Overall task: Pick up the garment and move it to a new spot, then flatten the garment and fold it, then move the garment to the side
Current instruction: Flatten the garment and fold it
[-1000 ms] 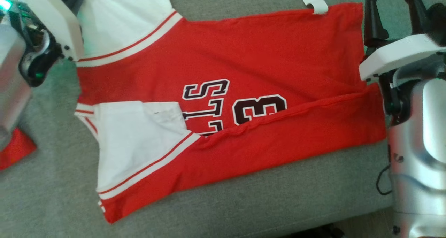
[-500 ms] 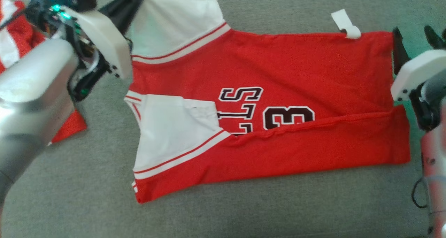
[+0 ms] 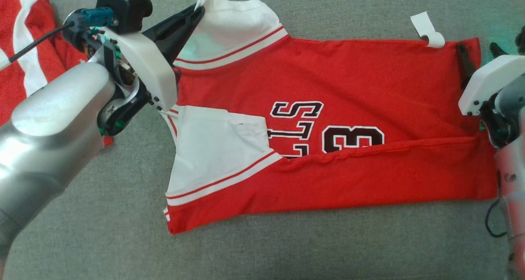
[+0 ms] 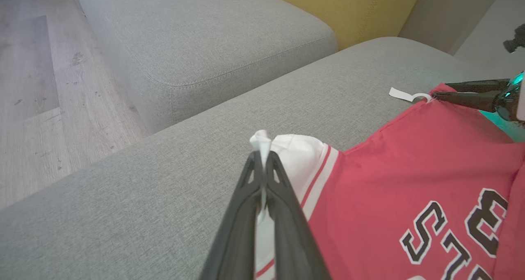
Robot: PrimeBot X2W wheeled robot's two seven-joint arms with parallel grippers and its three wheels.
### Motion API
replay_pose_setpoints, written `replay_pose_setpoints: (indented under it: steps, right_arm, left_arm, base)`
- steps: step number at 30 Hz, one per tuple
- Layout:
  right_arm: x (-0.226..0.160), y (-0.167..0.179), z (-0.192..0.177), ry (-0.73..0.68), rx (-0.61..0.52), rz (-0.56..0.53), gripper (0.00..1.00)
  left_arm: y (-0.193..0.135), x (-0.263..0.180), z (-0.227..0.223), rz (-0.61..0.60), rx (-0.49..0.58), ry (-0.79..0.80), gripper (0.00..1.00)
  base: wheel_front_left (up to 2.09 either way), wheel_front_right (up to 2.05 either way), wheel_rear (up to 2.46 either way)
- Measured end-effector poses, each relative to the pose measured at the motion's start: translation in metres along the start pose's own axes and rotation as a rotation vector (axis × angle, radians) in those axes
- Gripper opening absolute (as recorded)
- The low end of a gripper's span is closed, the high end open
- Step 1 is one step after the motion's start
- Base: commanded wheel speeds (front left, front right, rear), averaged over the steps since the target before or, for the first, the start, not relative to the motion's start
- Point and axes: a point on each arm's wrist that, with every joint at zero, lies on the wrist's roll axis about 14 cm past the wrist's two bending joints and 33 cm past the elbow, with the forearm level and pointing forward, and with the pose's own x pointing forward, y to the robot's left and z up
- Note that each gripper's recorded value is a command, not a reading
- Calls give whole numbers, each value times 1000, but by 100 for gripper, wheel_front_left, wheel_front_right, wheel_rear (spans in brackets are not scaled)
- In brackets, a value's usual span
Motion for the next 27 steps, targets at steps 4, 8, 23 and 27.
replay_pose_setpoints:
  steps: [4,8,23,27]
  right_arm:
    - [4,2,-4,21,-5,9,100]
    - [7,3,-2,31,-6,15,95]
    - [-2,-3,32,-128,93,25,0]
    - [-3,-5,68,-237,104,28,0]
  left_arm:
    - [1,2,-3,0,-3,8,0]
    - [4,1,-4,6,-1,13,0]
    - [27,1,6,98,42,-24,0]
    - [42,4,20,143,80,-64,0]
  base:
    - [0,0,0]
    - [0,0,0]
    - [0,0,0]
    - [0,0,0]
